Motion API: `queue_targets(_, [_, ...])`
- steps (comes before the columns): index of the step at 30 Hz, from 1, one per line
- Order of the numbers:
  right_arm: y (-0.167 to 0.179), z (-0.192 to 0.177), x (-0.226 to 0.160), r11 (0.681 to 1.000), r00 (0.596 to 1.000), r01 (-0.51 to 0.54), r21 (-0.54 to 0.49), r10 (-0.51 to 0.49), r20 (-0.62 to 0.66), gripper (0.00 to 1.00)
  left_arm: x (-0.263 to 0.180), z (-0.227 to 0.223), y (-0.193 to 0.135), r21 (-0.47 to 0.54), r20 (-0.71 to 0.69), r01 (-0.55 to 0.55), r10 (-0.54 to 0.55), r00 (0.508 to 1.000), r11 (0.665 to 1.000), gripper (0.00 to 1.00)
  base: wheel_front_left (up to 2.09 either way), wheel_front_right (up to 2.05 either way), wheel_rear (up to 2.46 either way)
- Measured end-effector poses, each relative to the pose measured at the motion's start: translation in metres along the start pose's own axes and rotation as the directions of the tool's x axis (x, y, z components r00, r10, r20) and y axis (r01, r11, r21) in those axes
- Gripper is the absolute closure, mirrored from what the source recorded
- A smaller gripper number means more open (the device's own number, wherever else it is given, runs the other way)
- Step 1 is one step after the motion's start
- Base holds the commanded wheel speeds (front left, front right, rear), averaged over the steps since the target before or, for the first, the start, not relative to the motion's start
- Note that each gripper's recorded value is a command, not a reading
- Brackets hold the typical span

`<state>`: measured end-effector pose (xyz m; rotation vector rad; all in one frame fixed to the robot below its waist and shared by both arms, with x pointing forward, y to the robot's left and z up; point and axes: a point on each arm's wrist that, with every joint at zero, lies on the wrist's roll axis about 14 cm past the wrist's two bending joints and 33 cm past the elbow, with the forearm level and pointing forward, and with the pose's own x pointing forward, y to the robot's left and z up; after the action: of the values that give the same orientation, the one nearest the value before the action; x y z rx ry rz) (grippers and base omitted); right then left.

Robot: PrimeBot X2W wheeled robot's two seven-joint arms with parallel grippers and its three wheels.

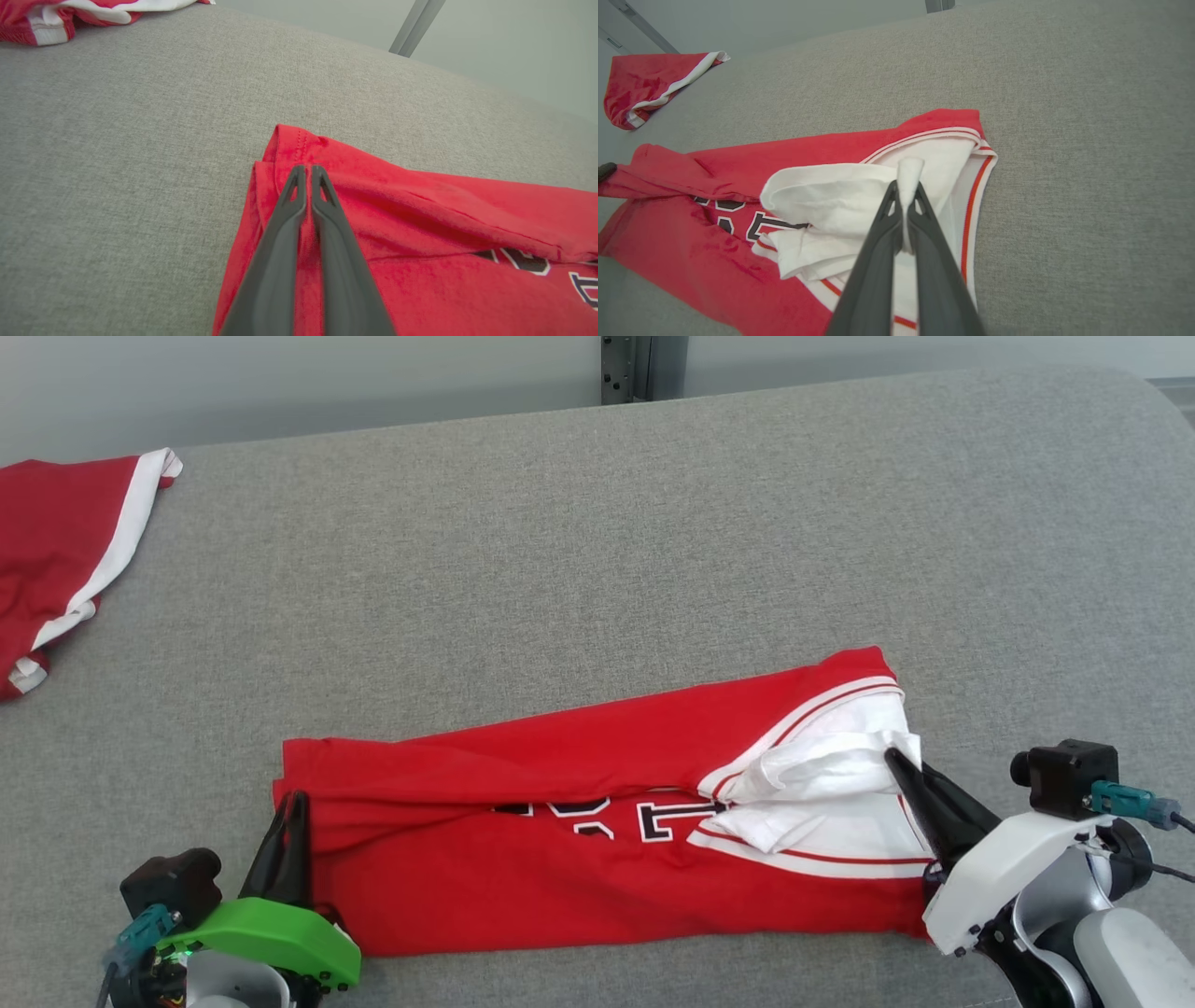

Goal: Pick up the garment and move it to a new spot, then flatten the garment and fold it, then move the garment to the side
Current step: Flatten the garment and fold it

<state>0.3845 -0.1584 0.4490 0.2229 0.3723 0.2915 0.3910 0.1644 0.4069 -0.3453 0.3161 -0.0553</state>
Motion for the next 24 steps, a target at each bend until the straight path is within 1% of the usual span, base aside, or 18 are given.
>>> queue_targets(2, [-0.001,-0.003,-0.002,1.0,1.0,0.009,0.008,-0.009,0.002,1.0,-0.001,-0.002,0.002,-0.004,-0.001,-0.005,0.005,1.0,1.0,1.0,0.0,0.0,0.0])
queue_targets(3, [-0.002,-0.003,-0.003,1.0,1.0,0.015,0.009,-0.015,0.009,1.0,-0.002,-0.004,0.003,-0.008,-0.005,-0.008,0.008,1.0,1.0,0.96,0.0,0.0,0.0])
queue_targets(4, [-0.003,-0.003,-0.004,1.0,1.0,0.022,0.013,-0.023,0.018,0.78,-0.004,-0.004,0.004,-0.014,-0.002,-0.011,0.011,1.0,1.0,0.57,0.0,0.0,0.0])
queue_targets(5, [-0.005,-0.003,-0.006,0.999,0.999,0.033,0.019,-0.033,0.028,0.55,-0.006,-0.005,0.005,-0.018,0.0,-0.013,0.013,1.0,1.0,0.16,0.0,0.0,0.0])
queue_targets(6, [-0.005,-0.005,-0.007,0.999,0.999,0.036,0.024,-0.037,0.03,0.27,-0.007,-0.005,0.004,-0.024,0.006,-0.011,0.011,1.0,1.0,0.0,0.0,0.0,0.0])
queue_targets(7, [-0.005,-0.007,-0.009,0.999,0.999,0.04,0.029,-0.041,0.029,0.0,-0.009,-0.005,0.004,-0.035,0.011,-0.011,0.012,1.0,0.999,0.0,0.0,0.0,0.0])
queue_targets(11, [-0.007,-0.015,-0.019,0.997,0.998,0.057,0.045,-0.059,0.032,0.0,-0.02,-0.007,0.003,-0.055,0.021,-0.009,0.01,1.0,0.998,0.0,0.0,0.0,0.0])
queue_targets(14, [-0.009,-0.018,-0.029,0.996,0.997,0.069,0.053,-0.071,0.037,0.0,-0.027,-0.002,-0.004,-0.079,0.051,0.009,-0.005,0.999,0.997,0.0,0.0,0.0,0.0])
queue_targets(17, [-0.016,-0.022,-0.041,0.992,0.994,0.103,0.067,-0.105,0.037,0.0,-0.036,0.007,-0.008,-0.092,0.086,0.017,-0.009,0.996,0.996,0.0,0.0,0.0,0.0])
queue_targets(21, [-0.028,-0.015,-0.049,0.987,0.986,0.147,0.071,-0.152,0.066,0.0,-0.041,0.023,-0.01,-0.091,0.144,0.013,0.0,0.99,0.996,0.0,0.0,0.0,0.0])
queue_targets(24, [-0.029,-0.008,-0.048,0.983,0.982,0.157,0.09,-0.165,0.092,0.0,-0.042,0.027,-0.014,-0.063,0.162,0.019,-0.008,0.987,0.998,0.0,0.0,0.0,0.0])
